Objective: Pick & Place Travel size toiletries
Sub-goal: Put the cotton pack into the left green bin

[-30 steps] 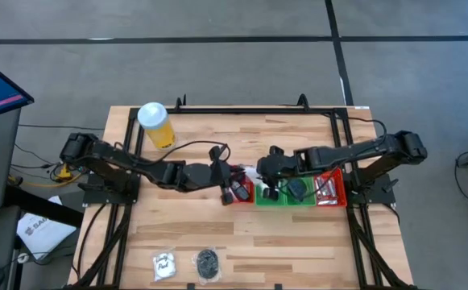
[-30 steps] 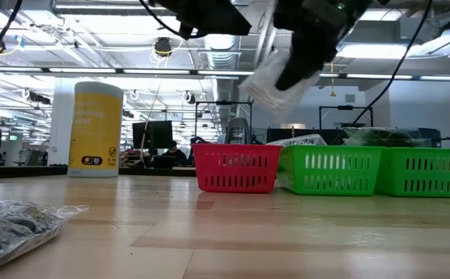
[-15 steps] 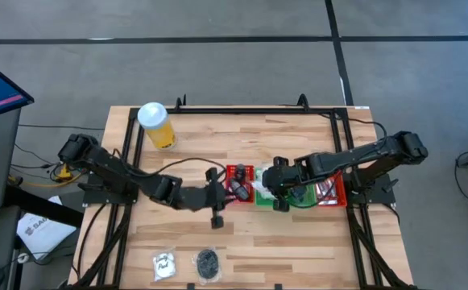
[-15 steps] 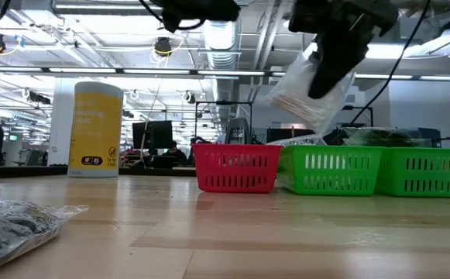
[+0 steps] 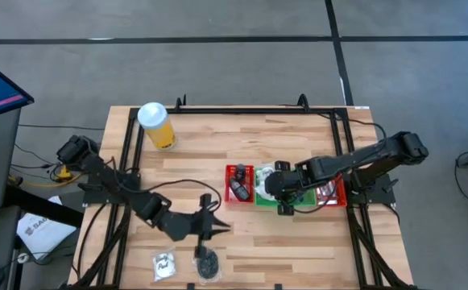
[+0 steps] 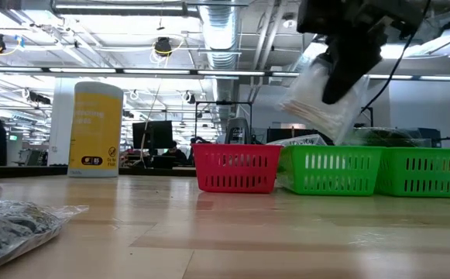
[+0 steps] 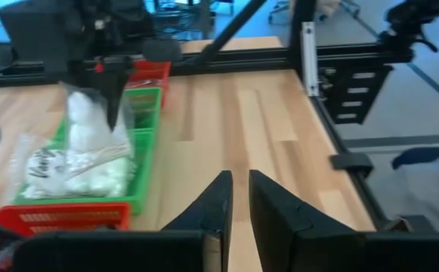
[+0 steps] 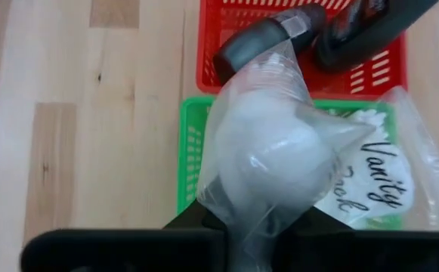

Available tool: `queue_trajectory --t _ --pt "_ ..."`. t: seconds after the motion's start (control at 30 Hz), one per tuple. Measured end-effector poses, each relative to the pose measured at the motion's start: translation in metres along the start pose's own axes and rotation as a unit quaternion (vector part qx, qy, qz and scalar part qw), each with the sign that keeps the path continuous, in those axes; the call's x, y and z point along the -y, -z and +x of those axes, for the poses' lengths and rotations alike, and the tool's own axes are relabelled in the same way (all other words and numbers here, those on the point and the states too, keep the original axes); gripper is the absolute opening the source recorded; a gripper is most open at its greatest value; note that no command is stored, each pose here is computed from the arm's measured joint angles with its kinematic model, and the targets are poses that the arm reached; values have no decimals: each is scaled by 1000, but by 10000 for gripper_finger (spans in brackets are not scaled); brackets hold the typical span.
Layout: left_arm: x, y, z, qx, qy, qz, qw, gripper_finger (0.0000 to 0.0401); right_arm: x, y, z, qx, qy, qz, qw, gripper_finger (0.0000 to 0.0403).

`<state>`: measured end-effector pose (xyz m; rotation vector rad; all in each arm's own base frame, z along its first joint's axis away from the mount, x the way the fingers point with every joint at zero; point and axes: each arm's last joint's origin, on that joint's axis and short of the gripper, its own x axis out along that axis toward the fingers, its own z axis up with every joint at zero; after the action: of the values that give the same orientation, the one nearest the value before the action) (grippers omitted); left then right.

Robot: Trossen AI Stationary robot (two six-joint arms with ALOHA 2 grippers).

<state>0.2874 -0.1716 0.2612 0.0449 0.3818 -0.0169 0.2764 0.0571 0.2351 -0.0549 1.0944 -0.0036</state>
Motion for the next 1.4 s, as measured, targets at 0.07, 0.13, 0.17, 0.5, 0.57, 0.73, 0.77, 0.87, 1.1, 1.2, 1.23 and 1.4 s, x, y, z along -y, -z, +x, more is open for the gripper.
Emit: queue_trajectory --t 0.07,0.13,0.17,0.5,0.57,0.73,0.77,0.87,1.1,1.2,1.23,1.4 --pt "5 1 -3 0 7 3 1000 39 0 5 5 -4 1 -1 1000 24" --pt "9 1 -5 1 14 2 1000 39 0 11 12 -7 1 -2 1000 15" --pt "10 2 -6 1 16 2 1000 39 1 14 14 -13 2 -2 1000 14" --pt "15 3 -9 1 23 -20 1000 39 1 20 23 -19 3 -5 1000 32" --pt "15 3 -9 1 23 -20 1000 39 1 25 28 -29 0 -8 1000 21" --pt "15 3 -9 2 23 -20 1000 39 0 31 38 -40 -19 -12 999 19" --pt "15 2 -9 2 23 -21 1000 39 0 29 38 -33 -20 -11 999 25" --pt "15 2 -9 2 23 -21 1000 39 0 28 41 -33 -20 -10 999 44" --pt "15 2 -9 2 23 -21 1000 39 -3 28 63 -56 -30 -20 998 31" --pt "15 2 -9 2 23 -21 1000 39 -3 30 72 -67 -28 -23 997 32" --pt "15 2 -9 2 23 -21 1000 39 -3 30 74 -70 -27 -22 997 36" --pt "15 2 -9 2 23 -21 1000 39 2 30 75 -74 -24 -15 997 69"
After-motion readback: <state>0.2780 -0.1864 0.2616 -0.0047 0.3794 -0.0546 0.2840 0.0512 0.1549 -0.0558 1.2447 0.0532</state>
